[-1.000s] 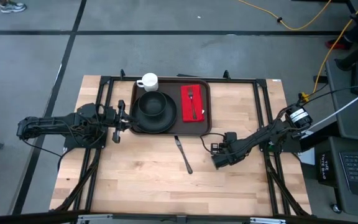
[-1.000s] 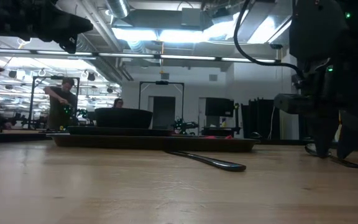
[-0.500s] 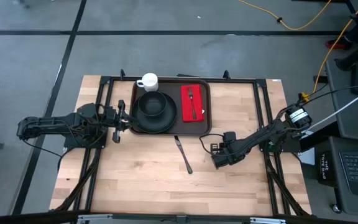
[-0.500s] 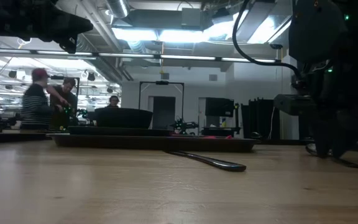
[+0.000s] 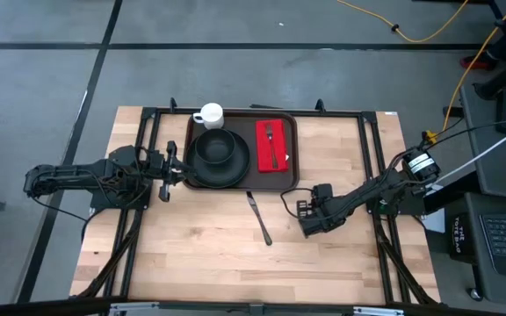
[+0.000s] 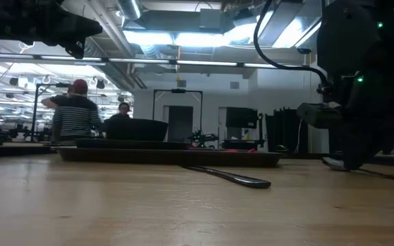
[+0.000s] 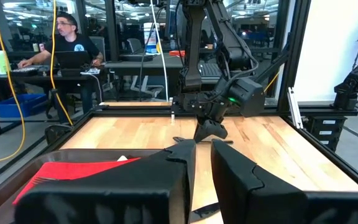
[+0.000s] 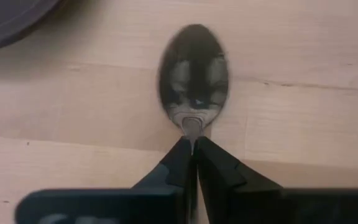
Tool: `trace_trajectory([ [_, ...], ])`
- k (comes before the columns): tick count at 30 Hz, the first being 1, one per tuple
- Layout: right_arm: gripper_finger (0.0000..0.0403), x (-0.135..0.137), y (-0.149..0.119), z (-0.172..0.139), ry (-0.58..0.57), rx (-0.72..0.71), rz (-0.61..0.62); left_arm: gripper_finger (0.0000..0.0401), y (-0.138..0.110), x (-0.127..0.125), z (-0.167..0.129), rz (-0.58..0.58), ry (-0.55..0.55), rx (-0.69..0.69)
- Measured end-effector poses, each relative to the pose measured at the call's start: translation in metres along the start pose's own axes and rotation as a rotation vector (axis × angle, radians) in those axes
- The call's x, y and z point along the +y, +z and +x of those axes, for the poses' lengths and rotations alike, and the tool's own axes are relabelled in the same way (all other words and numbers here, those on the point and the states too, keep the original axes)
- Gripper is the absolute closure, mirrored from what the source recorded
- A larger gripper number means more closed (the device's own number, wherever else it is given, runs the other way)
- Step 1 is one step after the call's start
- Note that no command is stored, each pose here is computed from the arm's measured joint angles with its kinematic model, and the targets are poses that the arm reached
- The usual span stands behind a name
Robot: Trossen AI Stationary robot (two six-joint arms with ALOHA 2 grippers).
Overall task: Set up tray
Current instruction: Put the silver spoon on the red napkin to the left of the silver fork
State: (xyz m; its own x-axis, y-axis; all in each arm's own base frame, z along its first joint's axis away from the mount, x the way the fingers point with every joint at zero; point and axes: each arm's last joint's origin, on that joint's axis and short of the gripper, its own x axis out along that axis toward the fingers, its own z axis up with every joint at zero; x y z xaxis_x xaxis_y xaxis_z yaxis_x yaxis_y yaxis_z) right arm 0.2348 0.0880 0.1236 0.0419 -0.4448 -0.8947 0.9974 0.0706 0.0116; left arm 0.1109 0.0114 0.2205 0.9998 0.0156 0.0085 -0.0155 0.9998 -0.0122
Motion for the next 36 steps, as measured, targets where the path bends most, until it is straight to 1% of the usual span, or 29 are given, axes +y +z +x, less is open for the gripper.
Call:
trace_trajectory([
  [6,0.0393,0.0006,0.0001,-0.0007,0.007,0.0,-0.013,0.0354,-0.0001,0.0,0.0,0.0,0.0,0.0],
  [10,0.0396,0.0007,0.0,-0.0009,0.008,0.0,-0.013,0.0354,0.0,0.0,0.0,0.0,0.0,0.0],
  [19,0.0354,0.0012,-0.0011,-0.0009,0.007,0.028,-0.016,0.0355,-0.0002,0.0,0.0,0.0,0.0,0.001],
  [24,0.0338,0.0021,-0.0021,-0.0011,0.008,0.058,-0.068,0.0358,-0.0002,0.0,0.0,0.0,0.0,0.001],
  [30,0.0332,0.0027,-0.0023,-0.0013,0.015,0.061,-0.088,0.0354,-0.0002,0.0,0.0,0.0,0.0,0.001],
  [33,0.0332,0.0028,-0.0024,-0.0014,0.018,0.062,-0.131,0.0355,-0.0002,0.0,0.0,0.0,0.0,0.001],
  [36,0.0332,0.0028,-0.0024,-0.0014,0.018,0.063,-0.136,0.0357,-0.0002,0.0,0.0,0.0,0.0,0.001],
])
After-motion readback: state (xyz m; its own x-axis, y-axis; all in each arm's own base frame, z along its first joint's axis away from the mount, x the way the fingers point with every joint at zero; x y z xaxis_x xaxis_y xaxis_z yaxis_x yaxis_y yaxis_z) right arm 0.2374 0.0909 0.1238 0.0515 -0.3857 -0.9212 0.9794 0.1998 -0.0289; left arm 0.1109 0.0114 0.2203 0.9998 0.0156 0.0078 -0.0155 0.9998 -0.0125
